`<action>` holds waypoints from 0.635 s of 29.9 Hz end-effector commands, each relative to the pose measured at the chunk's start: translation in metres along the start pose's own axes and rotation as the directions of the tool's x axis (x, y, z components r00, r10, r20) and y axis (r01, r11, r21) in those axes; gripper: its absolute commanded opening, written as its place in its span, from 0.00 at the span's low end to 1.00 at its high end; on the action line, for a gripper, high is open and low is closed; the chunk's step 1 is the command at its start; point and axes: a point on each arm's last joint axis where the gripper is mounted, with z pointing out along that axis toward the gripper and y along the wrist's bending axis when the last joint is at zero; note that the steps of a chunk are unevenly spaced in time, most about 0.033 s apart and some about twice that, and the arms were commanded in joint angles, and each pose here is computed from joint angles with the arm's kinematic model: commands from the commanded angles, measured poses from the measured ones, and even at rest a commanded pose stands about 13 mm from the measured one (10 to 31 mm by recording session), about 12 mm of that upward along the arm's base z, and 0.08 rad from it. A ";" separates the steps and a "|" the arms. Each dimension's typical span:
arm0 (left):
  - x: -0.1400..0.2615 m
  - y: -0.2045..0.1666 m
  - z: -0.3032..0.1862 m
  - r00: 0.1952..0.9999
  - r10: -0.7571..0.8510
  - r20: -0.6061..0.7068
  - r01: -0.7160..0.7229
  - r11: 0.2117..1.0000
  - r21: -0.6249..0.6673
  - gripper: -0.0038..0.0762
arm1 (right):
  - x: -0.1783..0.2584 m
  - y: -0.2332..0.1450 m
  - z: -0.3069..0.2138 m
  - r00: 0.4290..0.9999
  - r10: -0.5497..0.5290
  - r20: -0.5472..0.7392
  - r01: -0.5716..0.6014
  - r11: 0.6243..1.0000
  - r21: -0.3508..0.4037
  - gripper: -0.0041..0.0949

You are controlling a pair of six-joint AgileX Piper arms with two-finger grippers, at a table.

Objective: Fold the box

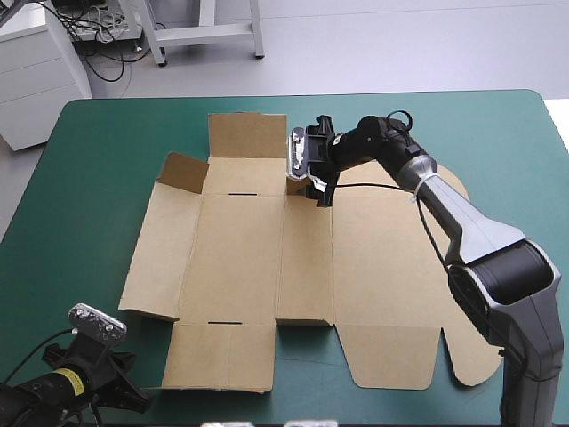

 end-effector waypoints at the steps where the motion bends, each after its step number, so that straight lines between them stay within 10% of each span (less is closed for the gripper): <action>1: -0.009 0.000 -0.005 0.998 -0.002 0.058 0.002 1.000 0.004 0.01 | -0.022 -0.016 -0.039 0.998 0.017 0.067 -0.025 0.992 0.120 0.91; 10: -0.009 0.000 -0.005 0.998 -0.002 0.058 0.002 1.000 0.004 0.01 | -0.039 -0.019 -0.082 0.968 0.212 0.132 -0.232 0.958 0.166 0.84; 19: -0.009 0.000 -0.005 0.998 -0.002 0.058 0.002 1.000 0.004 0.01 | -0.036 -0.015 -0.133 0.930 0.368 -0.014 -0.351 0.898 0.266 0.08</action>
